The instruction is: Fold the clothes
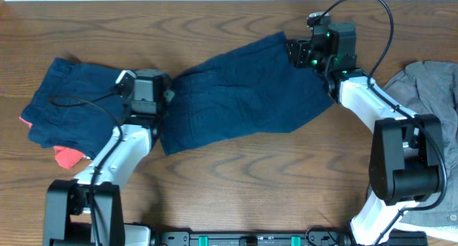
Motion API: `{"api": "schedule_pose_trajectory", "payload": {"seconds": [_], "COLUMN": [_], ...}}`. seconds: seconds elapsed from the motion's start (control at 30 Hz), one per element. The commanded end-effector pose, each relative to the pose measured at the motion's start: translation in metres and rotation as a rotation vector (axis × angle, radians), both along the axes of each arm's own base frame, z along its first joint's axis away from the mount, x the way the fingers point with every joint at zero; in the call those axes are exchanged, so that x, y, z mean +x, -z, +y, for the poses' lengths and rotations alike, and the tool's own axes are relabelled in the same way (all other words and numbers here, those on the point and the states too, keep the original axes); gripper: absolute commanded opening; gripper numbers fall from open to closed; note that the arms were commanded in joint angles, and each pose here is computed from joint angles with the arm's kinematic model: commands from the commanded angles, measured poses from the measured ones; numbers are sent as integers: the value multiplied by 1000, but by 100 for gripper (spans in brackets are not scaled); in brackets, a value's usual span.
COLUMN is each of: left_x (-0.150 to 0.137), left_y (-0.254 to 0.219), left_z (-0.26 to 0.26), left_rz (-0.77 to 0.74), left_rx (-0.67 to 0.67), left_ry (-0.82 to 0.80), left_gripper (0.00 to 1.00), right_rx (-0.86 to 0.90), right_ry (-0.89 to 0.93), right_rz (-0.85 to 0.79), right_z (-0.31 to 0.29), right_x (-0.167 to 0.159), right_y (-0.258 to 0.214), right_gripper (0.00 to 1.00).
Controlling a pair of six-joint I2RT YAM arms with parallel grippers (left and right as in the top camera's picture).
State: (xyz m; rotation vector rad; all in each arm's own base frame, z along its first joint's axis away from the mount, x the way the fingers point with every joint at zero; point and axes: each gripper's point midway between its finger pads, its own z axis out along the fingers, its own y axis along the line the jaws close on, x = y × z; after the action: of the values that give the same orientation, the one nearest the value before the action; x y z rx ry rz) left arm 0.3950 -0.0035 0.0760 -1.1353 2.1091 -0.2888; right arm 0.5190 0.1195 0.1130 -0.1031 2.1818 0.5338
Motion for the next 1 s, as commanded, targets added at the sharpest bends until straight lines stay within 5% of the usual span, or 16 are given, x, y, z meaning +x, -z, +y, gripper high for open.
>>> {"api": "schedule_pose_trajectory", "payload": {"seconds": [0.0, 0.27, 0.4, 0.53, 0.6, 0.7, 0.97], "left_x": [-8, -48, -61, -68, -71, -80, -138], "left_y": [-4, 21, 36, 46, 50, 54, 69], "left_z": [7, -25, -34, -40, -44, -49, -48], "left_rz": [36, 221, 293, 329, 348, 387, 631], "left_rx": [1, -140, -138, -136, -135, -132, -126], "left_ry": [67, 183, 206, 225, 235, 251, 259], "left_gripper": [17, 21, 25, 27, 27, 27, 24], "right_rx": [-2, -132, -169, -93, -75, -105, -296], "right_ry": [47, 137, 144, 53, 9, 28, 378], "right_rz": [37, 444, 538, 606, 633, 686, 1051], "right_z": [-23, -73, -75, -49, -39, -45, -113], "right_x": [-4, -69, -82, -92, -98, -109, -192], "right_y": [-8, 71, 102, 127, 136, 144, 138], "right_gripper": [54, 57, 67, 66, 50, 2, 1]}}
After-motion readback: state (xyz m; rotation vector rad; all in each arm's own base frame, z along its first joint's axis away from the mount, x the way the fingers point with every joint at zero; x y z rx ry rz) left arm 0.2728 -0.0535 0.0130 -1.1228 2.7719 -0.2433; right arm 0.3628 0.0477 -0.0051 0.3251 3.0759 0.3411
